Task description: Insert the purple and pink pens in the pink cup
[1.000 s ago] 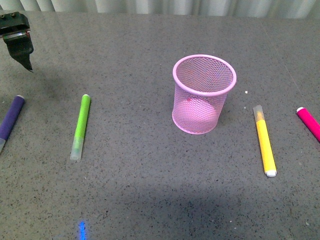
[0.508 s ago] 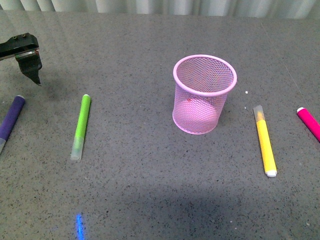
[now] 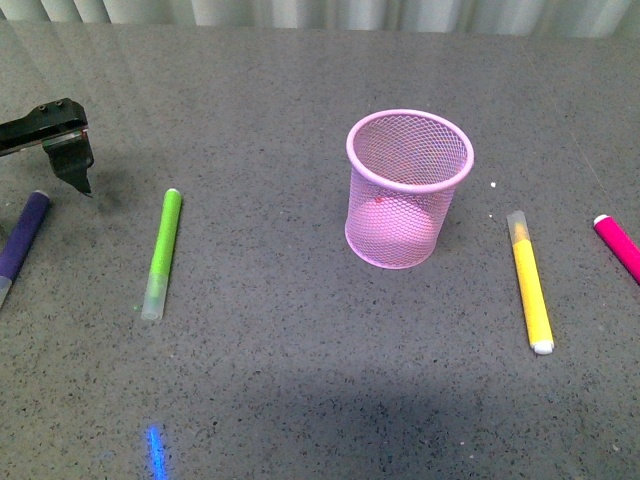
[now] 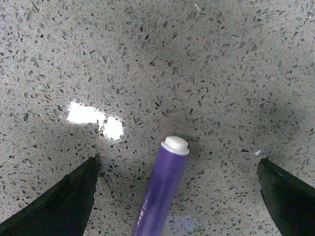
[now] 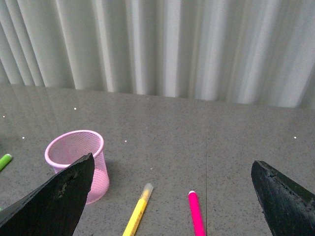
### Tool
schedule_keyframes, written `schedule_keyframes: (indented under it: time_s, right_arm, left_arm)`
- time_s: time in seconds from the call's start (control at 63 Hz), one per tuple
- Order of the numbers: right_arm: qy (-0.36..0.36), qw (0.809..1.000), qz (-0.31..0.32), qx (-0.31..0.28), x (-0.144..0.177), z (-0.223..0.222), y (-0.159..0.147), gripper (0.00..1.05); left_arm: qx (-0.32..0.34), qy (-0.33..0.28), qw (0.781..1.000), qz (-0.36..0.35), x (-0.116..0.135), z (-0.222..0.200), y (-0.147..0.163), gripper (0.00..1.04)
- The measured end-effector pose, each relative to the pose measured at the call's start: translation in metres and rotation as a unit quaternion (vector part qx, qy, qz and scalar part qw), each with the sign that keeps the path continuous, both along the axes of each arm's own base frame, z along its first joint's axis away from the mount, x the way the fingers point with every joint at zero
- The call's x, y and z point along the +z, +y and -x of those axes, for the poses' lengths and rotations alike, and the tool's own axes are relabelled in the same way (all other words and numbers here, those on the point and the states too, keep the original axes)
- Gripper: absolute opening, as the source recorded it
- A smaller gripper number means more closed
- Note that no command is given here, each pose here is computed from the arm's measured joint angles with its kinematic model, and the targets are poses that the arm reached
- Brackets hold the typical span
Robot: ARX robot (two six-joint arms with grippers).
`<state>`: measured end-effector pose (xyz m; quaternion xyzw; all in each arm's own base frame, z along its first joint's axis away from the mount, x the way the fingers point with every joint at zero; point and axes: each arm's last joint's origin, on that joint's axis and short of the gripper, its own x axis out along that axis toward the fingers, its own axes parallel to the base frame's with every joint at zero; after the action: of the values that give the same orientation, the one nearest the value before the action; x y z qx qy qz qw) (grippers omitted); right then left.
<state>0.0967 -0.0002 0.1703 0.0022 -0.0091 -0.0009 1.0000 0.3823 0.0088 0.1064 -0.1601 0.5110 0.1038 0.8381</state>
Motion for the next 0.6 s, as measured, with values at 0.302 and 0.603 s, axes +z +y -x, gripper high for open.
schedule_keyframes:
  time_s: [0.302, 0.603]
  right_arm:
    - [0.000, 1.000, 0.000, 0.000, 0.000, 0.000, 0.000, 0.97]
    - [0.000, 1.000, 0.000, 0.000, 0.000, 0.000, 0.000, 0.97]
  left_arm:
    - [0.007, -0.003, 1.000, -0.001, -0.003, -0.001, 0.007, 0.82]
    - [0.014, -0.005, 1.000, -0.003, -0.006, 0.001, 0.014, 0.29]
